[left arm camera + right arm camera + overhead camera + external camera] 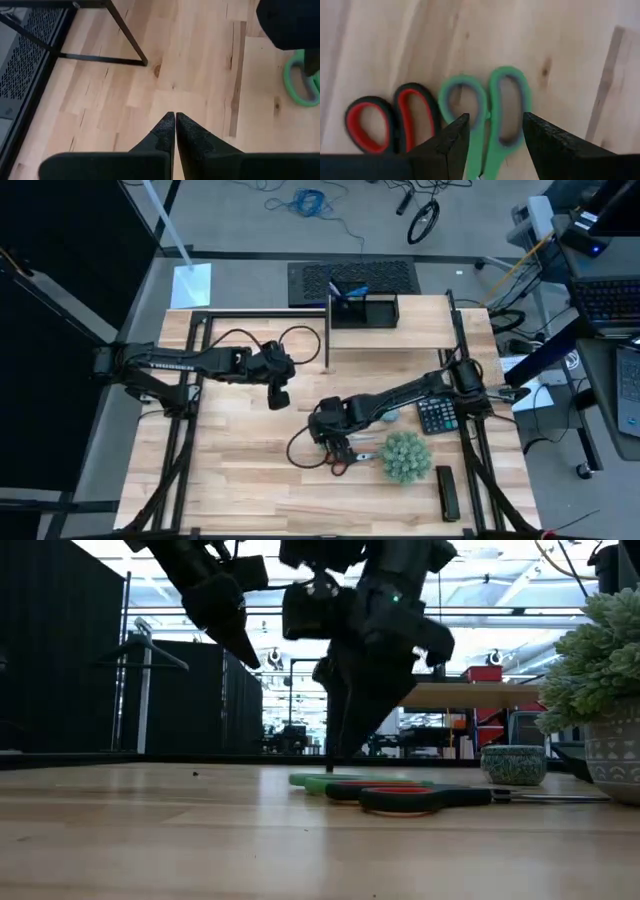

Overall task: Pick and place office supplies into organizer
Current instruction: Put the green scissors into the black desk organizer on the shelf

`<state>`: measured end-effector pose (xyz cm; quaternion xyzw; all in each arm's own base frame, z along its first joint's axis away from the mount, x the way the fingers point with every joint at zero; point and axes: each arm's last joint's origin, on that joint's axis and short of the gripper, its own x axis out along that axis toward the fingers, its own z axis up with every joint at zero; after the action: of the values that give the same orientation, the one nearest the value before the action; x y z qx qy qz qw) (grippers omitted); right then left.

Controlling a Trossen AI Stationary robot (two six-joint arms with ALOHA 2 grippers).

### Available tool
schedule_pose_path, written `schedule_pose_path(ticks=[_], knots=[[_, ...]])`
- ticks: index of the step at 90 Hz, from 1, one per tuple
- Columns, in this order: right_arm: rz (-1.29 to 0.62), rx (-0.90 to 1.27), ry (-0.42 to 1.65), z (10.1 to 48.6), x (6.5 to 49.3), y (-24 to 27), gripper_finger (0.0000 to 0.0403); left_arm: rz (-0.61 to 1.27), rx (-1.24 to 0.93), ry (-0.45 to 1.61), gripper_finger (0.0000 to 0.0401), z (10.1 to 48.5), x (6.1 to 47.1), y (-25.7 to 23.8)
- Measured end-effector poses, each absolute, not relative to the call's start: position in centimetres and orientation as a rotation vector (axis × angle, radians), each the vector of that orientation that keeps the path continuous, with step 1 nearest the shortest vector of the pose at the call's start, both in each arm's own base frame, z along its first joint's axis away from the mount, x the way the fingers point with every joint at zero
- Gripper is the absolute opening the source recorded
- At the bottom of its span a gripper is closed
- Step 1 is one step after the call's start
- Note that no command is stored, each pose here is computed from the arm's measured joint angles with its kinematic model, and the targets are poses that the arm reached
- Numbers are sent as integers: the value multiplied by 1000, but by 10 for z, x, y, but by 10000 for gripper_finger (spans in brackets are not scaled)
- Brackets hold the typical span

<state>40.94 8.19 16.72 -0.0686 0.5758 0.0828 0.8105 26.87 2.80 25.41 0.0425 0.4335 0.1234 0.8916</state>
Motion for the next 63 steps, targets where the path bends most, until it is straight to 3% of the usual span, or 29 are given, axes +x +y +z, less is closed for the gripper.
schedule_pose_path(ticks=[41, 63], knots=[[173, -146, 1258, 141, 417, 83, 164, 257, 88, 895, 3, 254, 269, 28], [149, -159, 1250, 140, 418, 81, 111, 259, 67, 894, 3, 254, 269, 25]])
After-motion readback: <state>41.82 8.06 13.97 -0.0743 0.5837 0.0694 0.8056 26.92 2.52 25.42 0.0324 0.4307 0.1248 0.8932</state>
